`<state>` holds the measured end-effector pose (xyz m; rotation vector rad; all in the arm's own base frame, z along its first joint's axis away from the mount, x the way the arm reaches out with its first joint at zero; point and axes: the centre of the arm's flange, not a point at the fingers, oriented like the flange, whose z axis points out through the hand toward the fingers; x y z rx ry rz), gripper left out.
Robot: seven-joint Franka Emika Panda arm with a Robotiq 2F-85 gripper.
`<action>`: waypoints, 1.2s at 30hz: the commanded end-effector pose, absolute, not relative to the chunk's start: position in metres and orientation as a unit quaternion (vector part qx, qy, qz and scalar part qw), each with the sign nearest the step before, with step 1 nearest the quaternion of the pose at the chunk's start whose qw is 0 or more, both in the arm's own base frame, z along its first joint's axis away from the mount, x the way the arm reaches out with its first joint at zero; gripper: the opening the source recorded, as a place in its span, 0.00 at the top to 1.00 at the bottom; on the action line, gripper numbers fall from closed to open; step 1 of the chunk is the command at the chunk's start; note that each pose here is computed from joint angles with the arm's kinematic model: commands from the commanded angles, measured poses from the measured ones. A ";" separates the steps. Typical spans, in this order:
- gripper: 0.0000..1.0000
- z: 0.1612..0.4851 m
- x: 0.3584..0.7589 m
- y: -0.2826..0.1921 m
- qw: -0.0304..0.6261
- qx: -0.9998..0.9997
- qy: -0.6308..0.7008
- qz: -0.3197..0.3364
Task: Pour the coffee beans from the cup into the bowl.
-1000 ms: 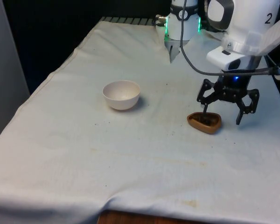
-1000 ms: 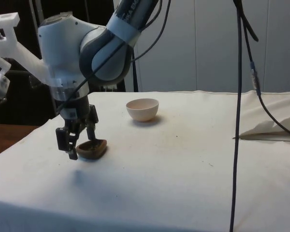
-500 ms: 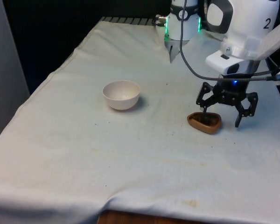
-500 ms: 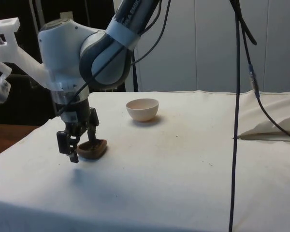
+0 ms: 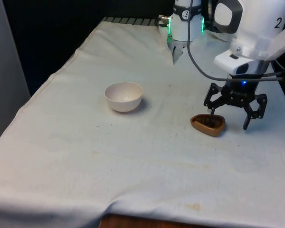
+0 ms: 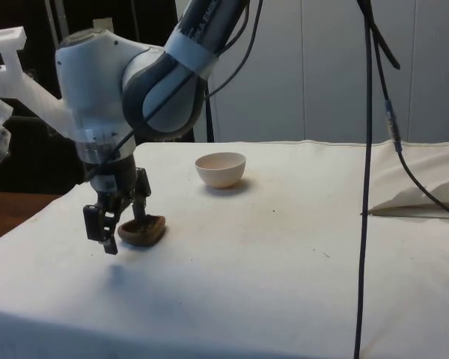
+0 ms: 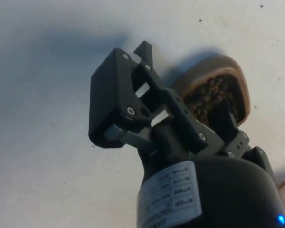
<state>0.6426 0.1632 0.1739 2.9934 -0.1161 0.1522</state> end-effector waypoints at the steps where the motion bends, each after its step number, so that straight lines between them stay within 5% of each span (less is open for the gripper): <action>1: 0.00 0.174 0.643 0.166 0.073 0.995 -0.041 0.052; 19: 0.05 0.170 0.643 0.167 0.072 0.995 -0.043 0.055; 20: 0.19 0.170 0.643 0.166 0.072 0.995 -0.043 0.055; 22: 0.32 0.170 0.643 0.166 0.072 0.995 -0.043 0.055; 33: 0.91 0.169 0.643 0.166 0.072 0.995 -0.042 0.054; 36: 1.00 0.169 0.643 0.166 0.072 0.995 -0.043 0.054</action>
